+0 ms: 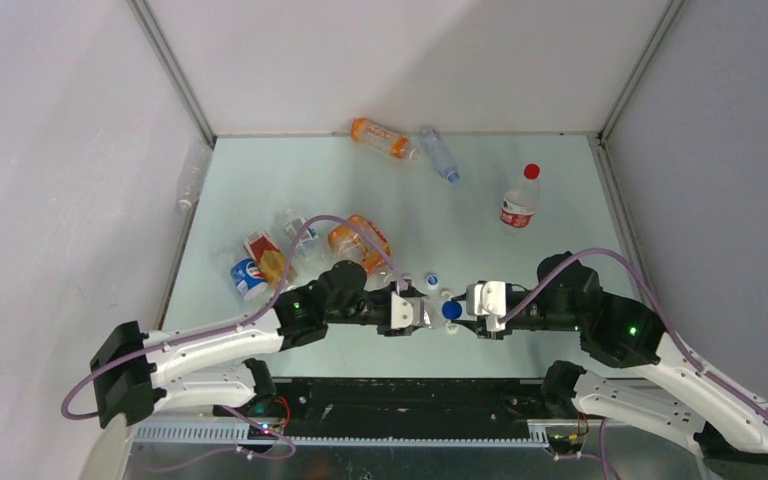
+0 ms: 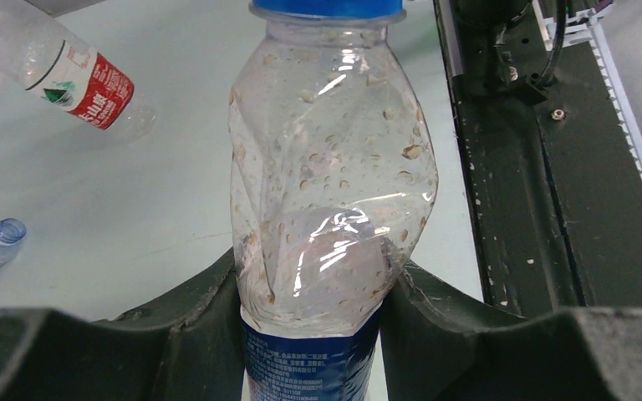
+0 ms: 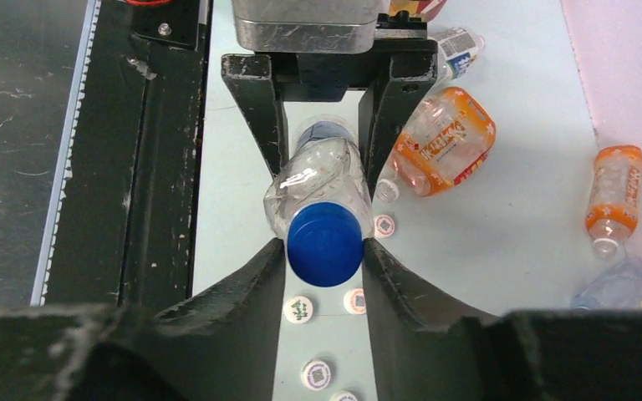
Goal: Screw on the bottle caps
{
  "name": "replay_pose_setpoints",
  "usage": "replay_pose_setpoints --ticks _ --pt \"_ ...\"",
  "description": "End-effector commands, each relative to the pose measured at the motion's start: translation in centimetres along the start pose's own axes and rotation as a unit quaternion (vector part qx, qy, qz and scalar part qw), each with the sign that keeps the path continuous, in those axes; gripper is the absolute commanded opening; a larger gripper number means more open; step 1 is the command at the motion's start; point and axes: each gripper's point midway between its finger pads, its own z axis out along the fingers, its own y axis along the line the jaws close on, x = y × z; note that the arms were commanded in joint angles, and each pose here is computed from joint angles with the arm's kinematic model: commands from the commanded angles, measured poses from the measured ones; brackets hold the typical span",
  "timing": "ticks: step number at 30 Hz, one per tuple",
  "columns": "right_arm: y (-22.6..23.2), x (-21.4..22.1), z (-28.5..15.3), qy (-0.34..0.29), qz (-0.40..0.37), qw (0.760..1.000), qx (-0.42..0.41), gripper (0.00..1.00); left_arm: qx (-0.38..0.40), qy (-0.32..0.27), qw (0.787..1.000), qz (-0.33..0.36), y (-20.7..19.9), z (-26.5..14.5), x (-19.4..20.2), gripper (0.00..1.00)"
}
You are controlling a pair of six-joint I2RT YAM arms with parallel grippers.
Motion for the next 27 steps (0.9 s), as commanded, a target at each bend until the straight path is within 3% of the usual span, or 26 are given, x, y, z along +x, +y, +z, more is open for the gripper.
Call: replay_pose_setpoints --ticks 1,3,4,6,10,12,15,17,19,21,23,27 --pt "0.2 -0.7 0.8 -0.015 0.002 1.000 -0.013 0.37 0.006 -0.035 0.999 0.016 0.6 0.1 -2.7 0.30" --pt "0.0 -1.0 1.0 -0.020 0.012 1.000 -0.011 0.26 0.005 -0.036 0.999 0.017 0.7 0.1 -2.8 0.31" --pt "-0.1 -1.0 1.1 -0.019 0.025 0.999 -0.007 0.14 0.000 -0.037 0.999 0.017 0.8 0.2 -2.8 0.31" --pt "-0.9 -1.0 1.5 -0.016 0.056 0.998 0.015 0.00 -0.016 -0.036 0.999 0.017 1.4 0.2 -2.8 0.31" --pt "-3.9 -0.8 2.0 -0.012 0.200 0.973 0.117 0.00 -0.097 -0.033 0.995 0.015 3.6 0.0 -2.6 0.31" --pt "-4.9 -0.5 2.3 -0.015 0.293 0.942 0.163 0.00 -0.148 -0.036 0.988 0.017 4.9 -0.3 -2.6 0.31" --pt "-6.3 0.5 2.6 -0.025 0.445 0.863 0.236 0.00 -0.214 -0.039 0.976 0.030 6.1 -0.8 -2.6 0.31" --pt "-6.5 0.8 2.7 -0.029 0.484 0.838 0.249 0.00 -0.255 -0.041 0.966 0.025 6.8 -1.3 -2.3 0.31" --pt "-6.7 0.6 2.6 -0.035 0.490 0.833 0.254 0.00 -0.285 -0.047 0.957 0.005 7.4 -1.8 -2.0 0.31" --pt "-7.3 0.6 2.0 -0.043 0.480 0.833 0.271 0.09 -0.302 -0.056 0.951 -0.019 7.7 -2.1 -1.8 0.31" --pt "-8.0 0.4 1.2 -0.050 0.458 0.839 0.290 0.40 -0.312 -0.066 0.947 -0.039 7.7 -2.4 -1.6 0.31" --pt "-9.3 -0.3 -0.2 -0.074 0.399 0.859 0.311 0.65 -0.317 -0.090 0.941 -0.075 7.7 -2.4 -1.9 0.31"
